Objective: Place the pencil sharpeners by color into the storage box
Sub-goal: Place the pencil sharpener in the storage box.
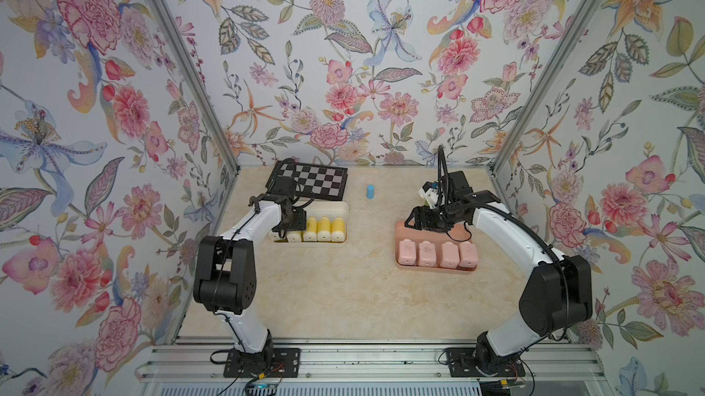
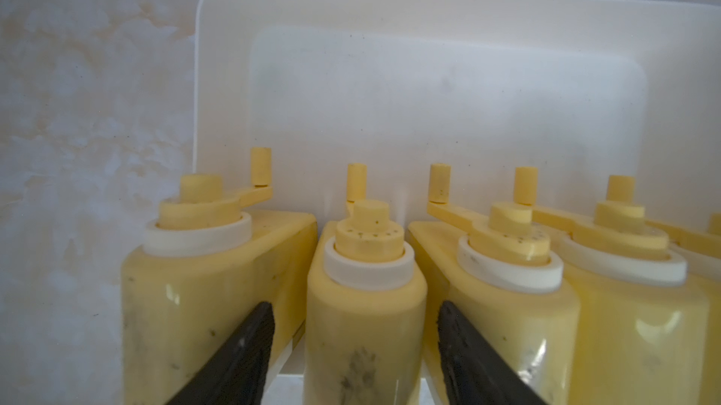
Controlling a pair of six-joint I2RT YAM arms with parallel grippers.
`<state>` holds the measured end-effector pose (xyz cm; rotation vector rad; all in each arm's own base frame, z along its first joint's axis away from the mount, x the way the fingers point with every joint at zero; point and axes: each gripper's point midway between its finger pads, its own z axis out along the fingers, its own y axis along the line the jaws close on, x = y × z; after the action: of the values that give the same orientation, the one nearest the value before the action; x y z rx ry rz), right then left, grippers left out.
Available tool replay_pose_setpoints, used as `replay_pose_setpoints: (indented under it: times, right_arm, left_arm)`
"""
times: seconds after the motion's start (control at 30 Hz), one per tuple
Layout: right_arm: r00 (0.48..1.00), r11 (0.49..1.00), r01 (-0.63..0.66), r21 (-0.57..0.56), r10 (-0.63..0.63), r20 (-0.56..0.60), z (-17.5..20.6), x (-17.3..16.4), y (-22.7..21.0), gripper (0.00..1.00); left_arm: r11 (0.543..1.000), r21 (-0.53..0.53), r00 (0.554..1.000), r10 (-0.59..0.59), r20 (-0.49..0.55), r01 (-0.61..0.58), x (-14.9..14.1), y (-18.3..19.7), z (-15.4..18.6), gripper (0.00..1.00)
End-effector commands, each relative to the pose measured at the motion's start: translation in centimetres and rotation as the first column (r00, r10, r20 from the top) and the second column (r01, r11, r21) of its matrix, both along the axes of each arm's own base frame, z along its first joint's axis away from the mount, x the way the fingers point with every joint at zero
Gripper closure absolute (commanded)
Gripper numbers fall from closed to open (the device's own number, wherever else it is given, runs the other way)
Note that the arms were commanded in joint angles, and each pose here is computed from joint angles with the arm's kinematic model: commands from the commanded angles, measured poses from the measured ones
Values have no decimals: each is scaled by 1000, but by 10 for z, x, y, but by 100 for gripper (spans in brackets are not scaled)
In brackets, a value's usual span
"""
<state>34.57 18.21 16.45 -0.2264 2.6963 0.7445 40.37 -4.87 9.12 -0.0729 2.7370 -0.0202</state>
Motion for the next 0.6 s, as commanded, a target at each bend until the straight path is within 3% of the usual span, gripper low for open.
replay_pose_setpoints:
  times: [0.0,0.57]
  right_arm:
    - [1000,1000,-15,1,15,1,0,-3,-1,26]
    - [1000,1000,-19,6,19,4,1,-3,0,26]
  left_arm:
    - [1000,-2,999,21,49,-21,4,4,25,31]
    - [999,-38,987,33,157,-28,12,1,66,31]
